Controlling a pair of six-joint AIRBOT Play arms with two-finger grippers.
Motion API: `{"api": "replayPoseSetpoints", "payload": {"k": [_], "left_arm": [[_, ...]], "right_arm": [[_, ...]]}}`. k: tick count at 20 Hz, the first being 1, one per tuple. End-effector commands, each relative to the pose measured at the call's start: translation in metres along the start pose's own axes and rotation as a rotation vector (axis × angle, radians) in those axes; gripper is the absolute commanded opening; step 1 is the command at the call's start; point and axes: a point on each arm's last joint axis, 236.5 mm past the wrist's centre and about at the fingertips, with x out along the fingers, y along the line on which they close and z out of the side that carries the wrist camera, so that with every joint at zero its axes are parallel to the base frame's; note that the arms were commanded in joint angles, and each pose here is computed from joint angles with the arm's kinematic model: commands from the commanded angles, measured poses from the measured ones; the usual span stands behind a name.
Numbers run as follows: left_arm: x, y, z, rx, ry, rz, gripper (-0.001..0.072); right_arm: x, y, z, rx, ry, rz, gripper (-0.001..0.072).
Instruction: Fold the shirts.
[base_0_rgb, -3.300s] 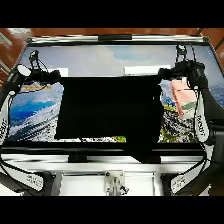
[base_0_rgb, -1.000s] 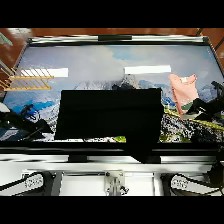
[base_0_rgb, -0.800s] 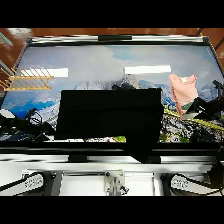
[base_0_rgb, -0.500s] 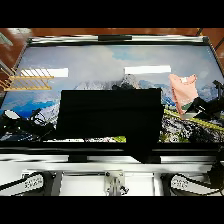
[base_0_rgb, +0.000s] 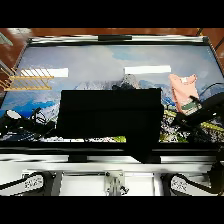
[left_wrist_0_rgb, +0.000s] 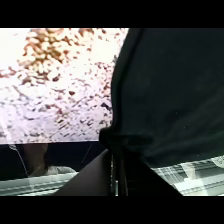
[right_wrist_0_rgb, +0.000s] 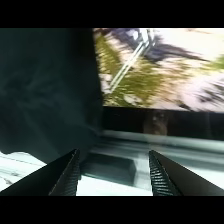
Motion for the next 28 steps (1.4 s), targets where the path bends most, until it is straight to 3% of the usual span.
{"api": "replayPoseSetpoints", "payload": {"k": [1,5,11,12,14,19,20,21,28], "left_arm": [[0.0,-0.003,-0.006,0.0,0.024,-0.012,0.0038],[0.0,-0.003,-0.004,0.001,0.017,-0.01,0.0038],[0.0,-0.003,-0.005,0.001,0.018,-0.01,0.0038],[0.0,-0.003,-0.004,0.001,0.018,-0.01,0.0038],[0.0,-0.003,-0.004,0.001,0.017,-0.01,0.0038],[0.0,-0.003,-0.004,0.008,0.014,-0.01,0.0038],[0.0,-0.003,-0.004,0.008,0.014,-0.01,0.0039],[0.0,-0.003,-0.004,0.008,0.015,-0.01,0.0038],[0.0,-0.003,-0.005,0.008,0.02,-0.011,0.0038]], "right_arm": [[0.038,0.016,-0.019,-0.042,0.021,0.041,0.0552],[0.063,0.036,-0.044,-0.017,0.096,0.129,0.0552],[0.09,0.04,-0.056,-0.058,0.118,0.07,0.0539],[0.091,0.039,-0.05,-0.038,0.094,0.063,0.0434],[0.092,0.036,-0.037,0.005,0.043,0.048,0.0318],[0.092,0.035,-0.032,0.021,0.022,0.045,0.0332],[0.092,0.037,-0.038,0.003,0.047,0.052,0.0431],[0.089,0.04,-0.048,-0.029,0.091,0.065,0.0472],[0.063,0.014,-0.055,0.017,0.085,0.037,0.0471]]}}
